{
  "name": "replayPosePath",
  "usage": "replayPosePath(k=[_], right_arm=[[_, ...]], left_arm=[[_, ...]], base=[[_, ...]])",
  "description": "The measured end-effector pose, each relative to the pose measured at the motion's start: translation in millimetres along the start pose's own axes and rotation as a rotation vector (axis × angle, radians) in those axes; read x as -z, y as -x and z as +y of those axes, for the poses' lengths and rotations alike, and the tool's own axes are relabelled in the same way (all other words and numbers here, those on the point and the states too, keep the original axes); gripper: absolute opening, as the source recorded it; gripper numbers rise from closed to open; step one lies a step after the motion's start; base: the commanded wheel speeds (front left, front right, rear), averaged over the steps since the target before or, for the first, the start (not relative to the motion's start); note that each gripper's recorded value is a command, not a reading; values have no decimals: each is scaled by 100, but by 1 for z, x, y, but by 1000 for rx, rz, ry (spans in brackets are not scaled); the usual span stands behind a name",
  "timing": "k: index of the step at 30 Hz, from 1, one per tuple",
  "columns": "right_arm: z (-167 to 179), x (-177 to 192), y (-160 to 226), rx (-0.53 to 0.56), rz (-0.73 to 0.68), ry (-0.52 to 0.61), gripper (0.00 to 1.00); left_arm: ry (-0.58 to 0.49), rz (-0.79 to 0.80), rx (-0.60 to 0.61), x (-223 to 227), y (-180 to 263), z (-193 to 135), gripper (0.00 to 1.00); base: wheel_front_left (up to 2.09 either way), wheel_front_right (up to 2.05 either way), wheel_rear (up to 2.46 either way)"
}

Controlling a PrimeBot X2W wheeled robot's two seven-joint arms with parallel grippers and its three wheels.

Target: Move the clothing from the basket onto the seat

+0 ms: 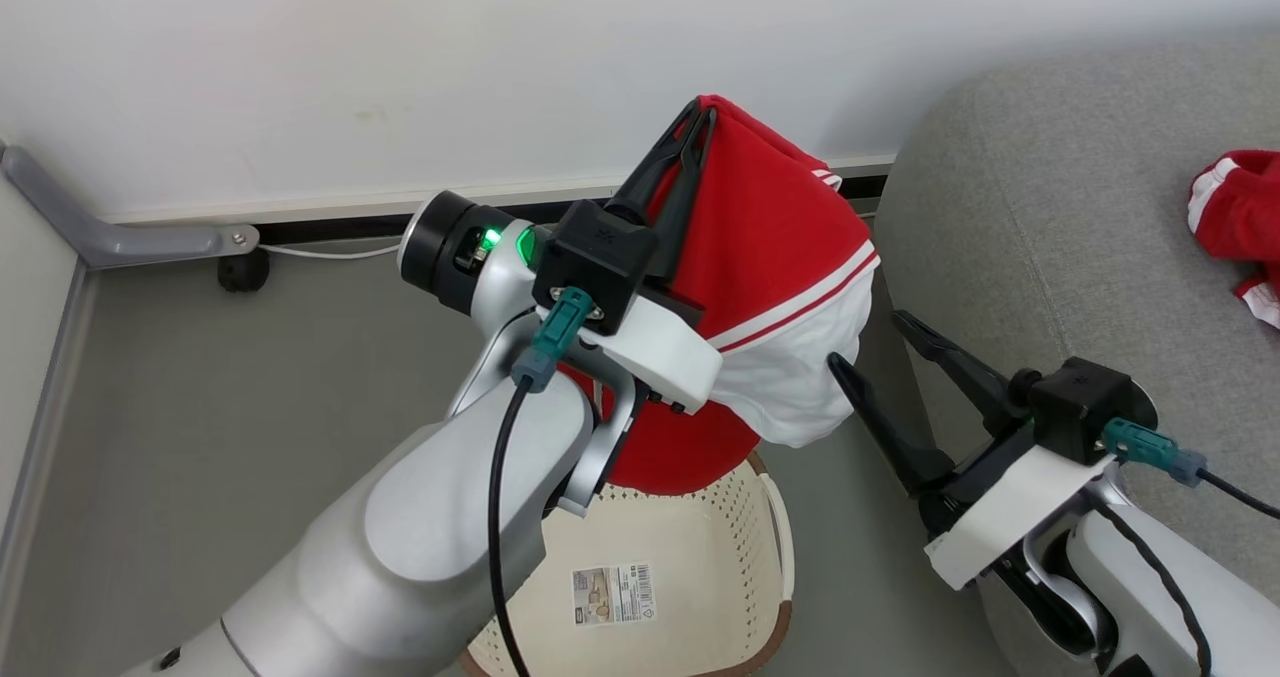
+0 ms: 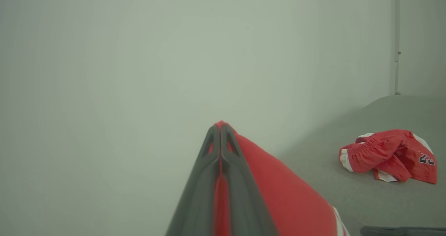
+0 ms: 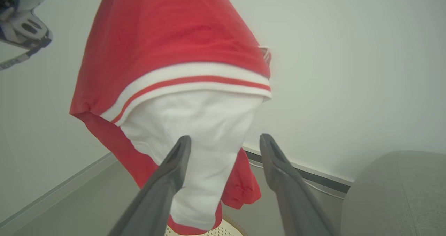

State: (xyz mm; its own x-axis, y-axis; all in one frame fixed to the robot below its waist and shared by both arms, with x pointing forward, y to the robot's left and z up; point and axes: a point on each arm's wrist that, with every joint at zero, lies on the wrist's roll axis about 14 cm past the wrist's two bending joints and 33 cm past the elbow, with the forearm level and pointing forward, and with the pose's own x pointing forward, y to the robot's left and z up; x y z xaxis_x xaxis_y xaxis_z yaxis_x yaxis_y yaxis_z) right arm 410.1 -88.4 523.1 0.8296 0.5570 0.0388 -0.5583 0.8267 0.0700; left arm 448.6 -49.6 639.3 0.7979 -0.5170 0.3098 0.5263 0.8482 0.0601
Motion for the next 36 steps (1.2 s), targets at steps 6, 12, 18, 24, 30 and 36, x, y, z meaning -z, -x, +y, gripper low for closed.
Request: replayPosePath(k=[6, 12, 18, 24, 30, 36], right_arm=[[13, -2, -21, -87, 17, 9, 100], [20, -6, -37, -126, 17, 9, 100], [35, -4, -49, -174, 24, 6, 100], [44, -9, -62, -200, 5, -1, 100], [45, -5, -69, -198, 16, -15, 100], [50, -4, -76, -205, 14, -45, 100]], left_arm=[[-10, -6, 3, -2, 0, -1, 0], [-17, 6, 12, 2, 3, -2, 0], [-15, 18, 25, 6, 7, -9, 0], [-14, 36, 45, 13, 10, -15, 0], [-7, 45, 59, 17, 13, -21, 0], [-4, 45, 78, 17, 14, -24, 0]], base=[[0, 0, 0], [0, 0, 0], [0, 0, 0], [0, 0, 0], [0, 0, 0], [0, 0, 0]])
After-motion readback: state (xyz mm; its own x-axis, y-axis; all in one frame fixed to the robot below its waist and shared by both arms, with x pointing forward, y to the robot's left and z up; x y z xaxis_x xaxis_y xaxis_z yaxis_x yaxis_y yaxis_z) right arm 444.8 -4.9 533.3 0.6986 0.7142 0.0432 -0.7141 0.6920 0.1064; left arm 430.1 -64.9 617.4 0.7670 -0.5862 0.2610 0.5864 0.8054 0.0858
